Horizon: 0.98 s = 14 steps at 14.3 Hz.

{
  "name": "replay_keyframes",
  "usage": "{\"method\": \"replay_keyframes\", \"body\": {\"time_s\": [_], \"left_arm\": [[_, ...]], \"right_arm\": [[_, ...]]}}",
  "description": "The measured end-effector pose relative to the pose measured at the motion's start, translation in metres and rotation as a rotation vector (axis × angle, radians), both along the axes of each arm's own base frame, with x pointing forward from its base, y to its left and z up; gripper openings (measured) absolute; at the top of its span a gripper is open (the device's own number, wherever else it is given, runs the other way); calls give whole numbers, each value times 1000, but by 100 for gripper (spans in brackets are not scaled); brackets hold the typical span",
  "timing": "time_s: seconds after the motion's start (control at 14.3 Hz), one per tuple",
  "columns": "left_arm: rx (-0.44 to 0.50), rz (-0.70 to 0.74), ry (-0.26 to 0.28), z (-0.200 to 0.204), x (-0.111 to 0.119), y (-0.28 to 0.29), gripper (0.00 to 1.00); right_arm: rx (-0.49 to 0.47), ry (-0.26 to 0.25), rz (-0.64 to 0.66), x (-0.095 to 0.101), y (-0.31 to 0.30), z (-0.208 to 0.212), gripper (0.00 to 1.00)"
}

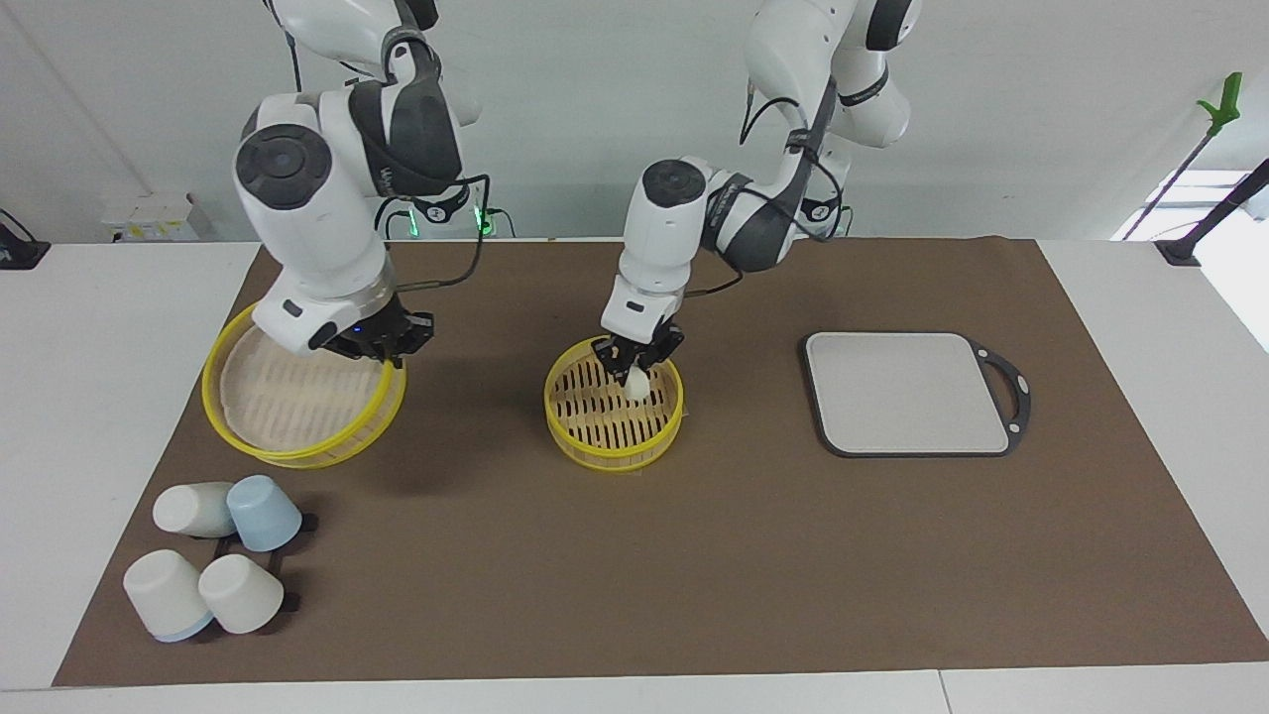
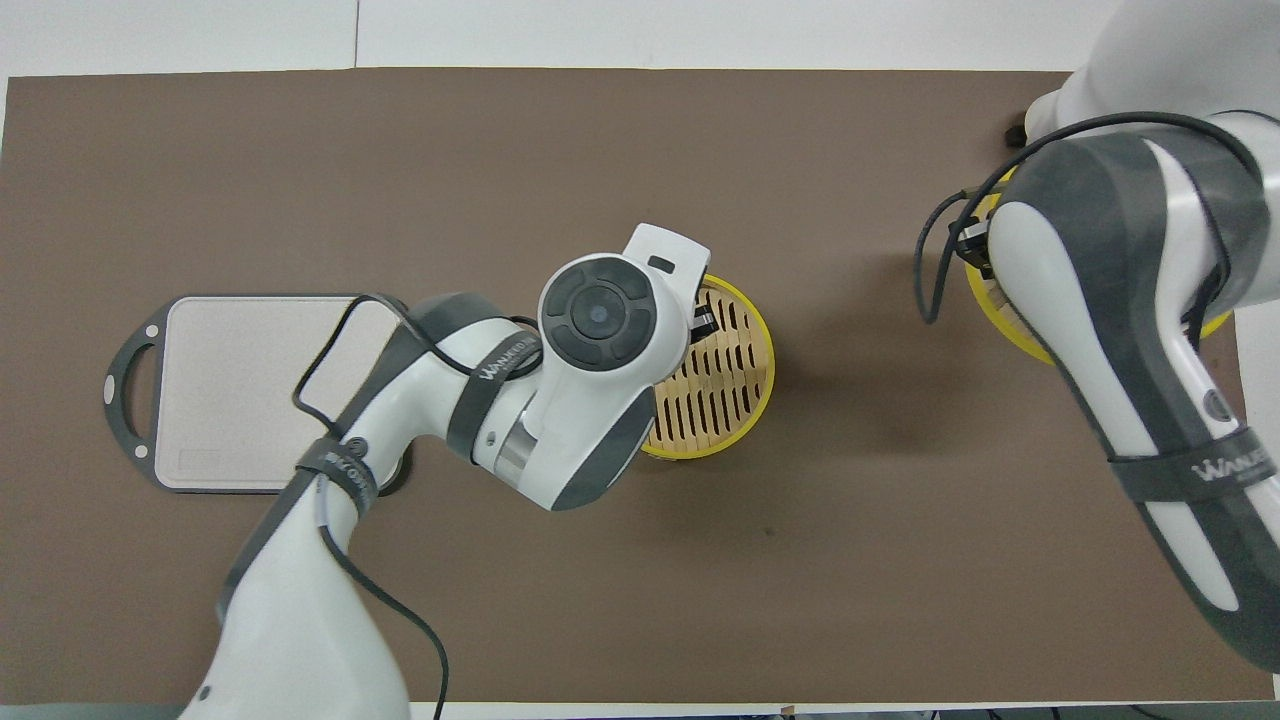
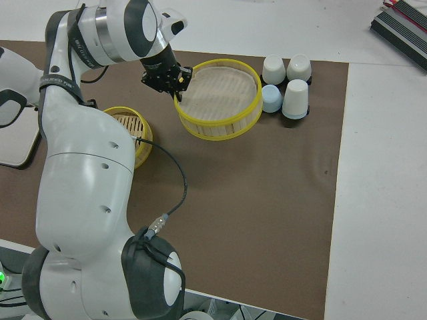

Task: Place bun in steamer
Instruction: 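Lower the bun into the open steamer with the left gripper and release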

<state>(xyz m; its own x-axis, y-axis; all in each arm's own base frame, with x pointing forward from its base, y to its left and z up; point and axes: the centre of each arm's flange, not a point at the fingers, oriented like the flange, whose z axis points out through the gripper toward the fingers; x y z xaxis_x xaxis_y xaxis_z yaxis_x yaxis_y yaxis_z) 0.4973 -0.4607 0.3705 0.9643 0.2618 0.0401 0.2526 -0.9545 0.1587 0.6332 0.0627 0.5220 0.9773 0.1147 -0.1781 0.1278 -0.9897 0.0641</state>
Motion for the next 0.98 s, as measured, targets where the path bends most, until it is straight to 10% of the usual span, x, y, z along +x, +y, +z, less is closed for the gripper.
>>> {"method": "replay_keyframes", "body": {"time_s": [0.28,0.7,0.98], "left_arm": [[16,4,-10,-34,6,2,27],[22,19,2,-36,3,4,95],[57,90,55,44,24,67,100]], "right_arm": [[4,-3,-12,2,-19,-2,9],[7,-49,-21,8,-17,0,9],[12,-54,-8,7,-6,0,9]]}}
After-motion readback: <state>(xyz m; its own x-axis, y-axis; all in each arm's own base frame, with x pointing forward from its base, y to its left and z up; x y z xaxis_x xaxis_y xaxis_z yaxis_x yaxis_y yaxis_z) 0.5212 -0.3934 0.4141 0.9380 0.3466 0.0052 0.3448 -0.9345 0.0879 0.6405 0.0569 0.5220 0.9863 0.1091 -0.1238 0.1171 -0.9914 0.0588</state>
